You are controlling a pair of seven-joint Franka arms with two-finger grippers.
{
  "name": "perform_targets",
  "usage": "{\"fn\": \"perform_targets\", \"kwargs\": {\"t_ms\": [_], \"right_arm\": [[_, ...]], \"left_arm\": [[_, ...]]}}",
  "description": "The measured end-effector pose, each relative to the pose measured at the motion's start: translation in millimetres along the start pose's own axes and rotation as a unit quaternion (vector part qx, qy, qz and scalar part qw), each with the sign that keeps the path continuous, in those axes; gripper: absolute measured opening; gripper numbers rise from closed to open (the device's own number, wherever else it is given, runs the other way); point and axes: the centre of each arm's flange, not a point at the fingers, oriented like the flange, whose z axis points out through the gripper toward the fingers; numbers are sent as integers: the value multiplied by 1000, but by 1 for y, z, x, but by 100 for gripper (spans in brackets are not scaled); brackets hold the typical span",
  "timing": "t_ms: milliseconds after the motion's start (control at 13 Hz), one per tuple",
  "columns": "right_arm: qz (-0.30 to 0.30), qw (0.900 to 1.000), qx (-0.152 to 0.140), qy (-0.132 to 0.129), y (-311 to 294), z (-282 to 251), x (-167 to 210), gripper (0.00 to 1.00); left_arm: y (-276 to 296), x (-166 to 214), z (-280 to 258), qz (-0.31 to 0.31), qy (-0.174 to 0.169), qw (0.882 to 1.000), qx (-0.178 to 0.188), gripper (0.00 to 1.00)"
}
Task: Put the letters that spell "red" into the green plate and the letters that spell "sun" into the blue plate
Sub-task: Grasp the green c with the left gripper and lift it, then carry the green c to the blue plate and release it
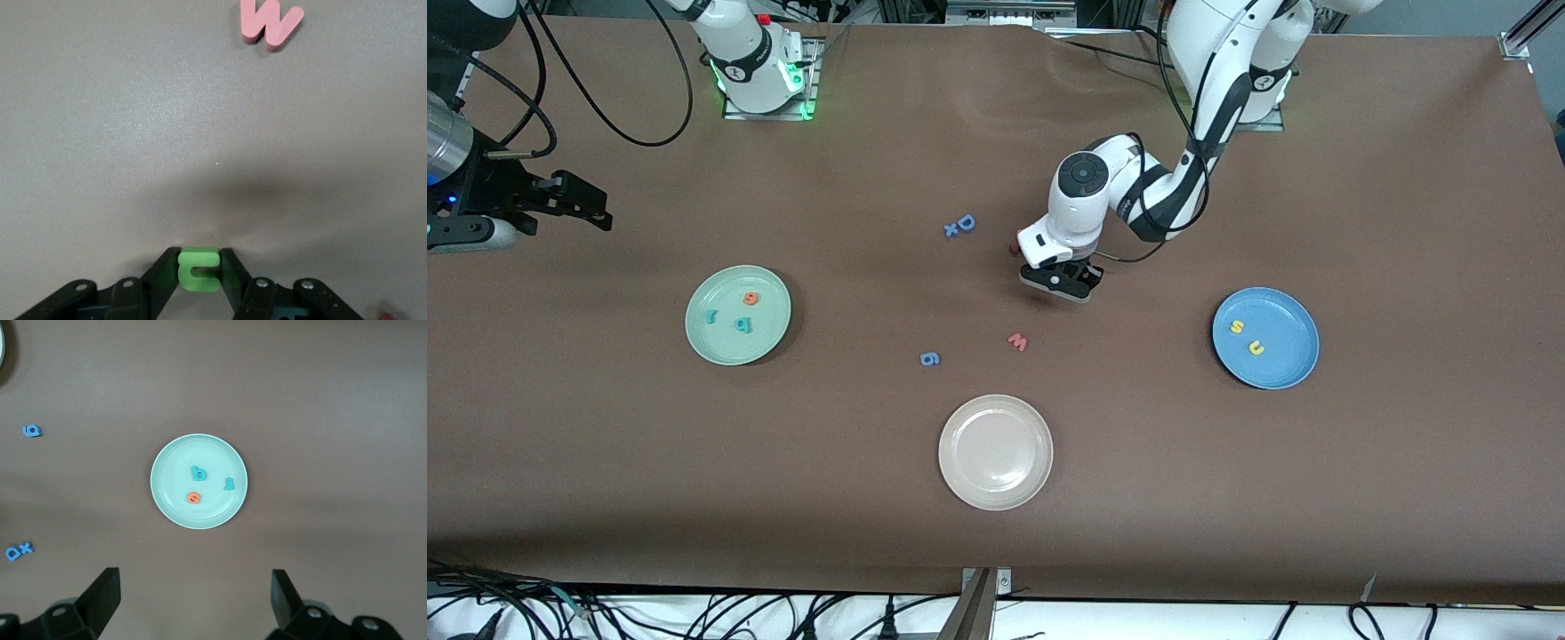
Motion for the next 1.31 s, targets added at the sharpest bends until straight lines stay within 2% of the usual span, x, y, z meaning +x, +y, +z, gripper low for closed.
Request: {"fn": "perform_targets", "kwargs": {"t_ms": [154, 231, 538, 923, 1308], "right_arm": [[0, 1000, 0, 0, 0, 0, 0, 100], [0, 1000, 0, 0, 0, 0, 0, 100], [0, 1000, 0, 1, 0, 0, 0, 100], [0, 1000, 0, 1, 0, 0, 0, 100], [-1, 1000, 0, 1, -1, 0, 0, 100]], "left_arm": [[-6, 4, -2, -1, 3, 1000, 3, 33], [-15, 9, -5, 4, 8, 1000, 6, 28], [-97, 39, -30, 31, 11, 999, 27, 27], [-252, 53, -76, 100, -6, 994, 35, 27], [-382, 25, -70, 165, -30, 986, 13, 27]]}}
